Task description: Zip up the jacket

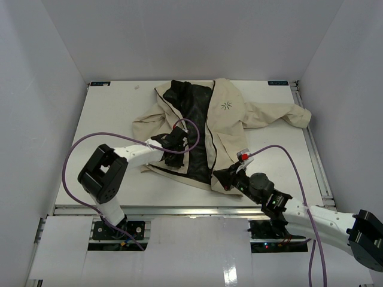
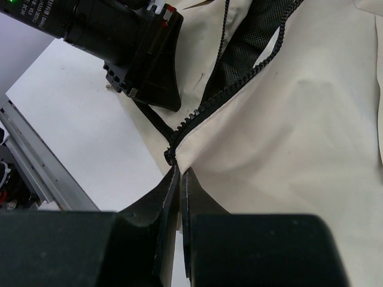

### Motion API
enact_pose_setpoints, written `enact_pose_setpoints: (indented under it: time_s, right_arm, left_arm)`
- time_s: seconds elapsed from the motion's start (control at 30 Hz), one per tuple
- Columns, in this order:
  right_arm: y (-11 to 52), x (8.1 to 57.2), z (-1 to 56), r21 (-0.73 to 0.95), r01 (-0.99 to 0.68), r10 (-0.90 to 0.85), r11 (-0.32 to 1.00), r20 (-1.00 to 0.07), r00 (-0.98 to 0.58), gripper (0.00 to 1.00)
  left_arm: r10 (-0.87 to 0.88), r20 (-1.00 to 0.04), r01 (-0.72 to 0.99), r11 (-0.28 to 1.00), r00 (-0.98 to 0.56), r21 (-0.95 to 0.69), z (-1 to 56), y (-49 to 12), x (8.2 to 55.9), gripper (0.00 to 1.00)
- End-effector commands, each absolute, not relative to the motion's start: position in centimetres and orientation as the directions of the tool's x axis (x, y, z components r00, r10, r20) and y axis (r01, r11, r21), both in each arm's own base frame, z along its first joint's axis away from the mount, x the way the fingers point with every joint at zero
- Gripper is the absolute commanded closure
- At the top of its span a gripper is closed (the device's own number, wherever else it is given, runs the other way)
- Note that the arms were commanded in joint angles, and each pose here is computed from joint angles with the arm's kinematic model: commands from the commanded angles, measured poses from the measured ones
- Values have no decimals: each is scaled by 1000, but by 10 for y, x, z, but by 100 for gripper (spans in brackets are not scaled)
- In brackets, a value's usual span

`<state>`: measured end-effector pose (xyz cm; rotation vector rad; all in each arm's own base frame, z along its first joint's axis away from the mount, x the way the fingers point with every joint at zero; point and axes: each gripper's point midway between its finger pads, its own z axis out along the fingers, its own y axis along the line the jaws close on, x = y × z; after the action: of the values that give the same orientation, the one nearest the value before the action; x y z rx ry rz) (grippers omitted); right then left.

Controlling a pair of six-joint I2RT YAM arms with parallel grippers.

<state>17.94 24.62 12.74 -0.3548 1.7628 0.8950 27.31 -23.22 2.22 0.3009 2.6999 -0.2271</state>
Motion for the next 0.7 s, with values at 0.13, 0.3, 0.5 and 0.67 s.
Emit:
enact_pose_setpoints:
  time_s: [0.13,0.3,0.5,0.67]
  right_arm:
    - [245,188,137,383,-613,203,691,-917,-344,92]
    - [243,187,138,388,-611,212,690,-916,-342,92]
    - [238,186,142,389,-608,225,692,-917,-331,92]
    - [236,186,141,389,-603,230,696,-917,-327,92]
  left_arm:
    - [207,-459,247,969,-864,-28,58,-230,273,37]
    - [229,-422,244,970,-877,20,54,-232,273,33]
    - [222,-371,230,973,-902,21,28,-234,269,27]
    - [211,-331,209,977,-920,42,8,-227,261,30]
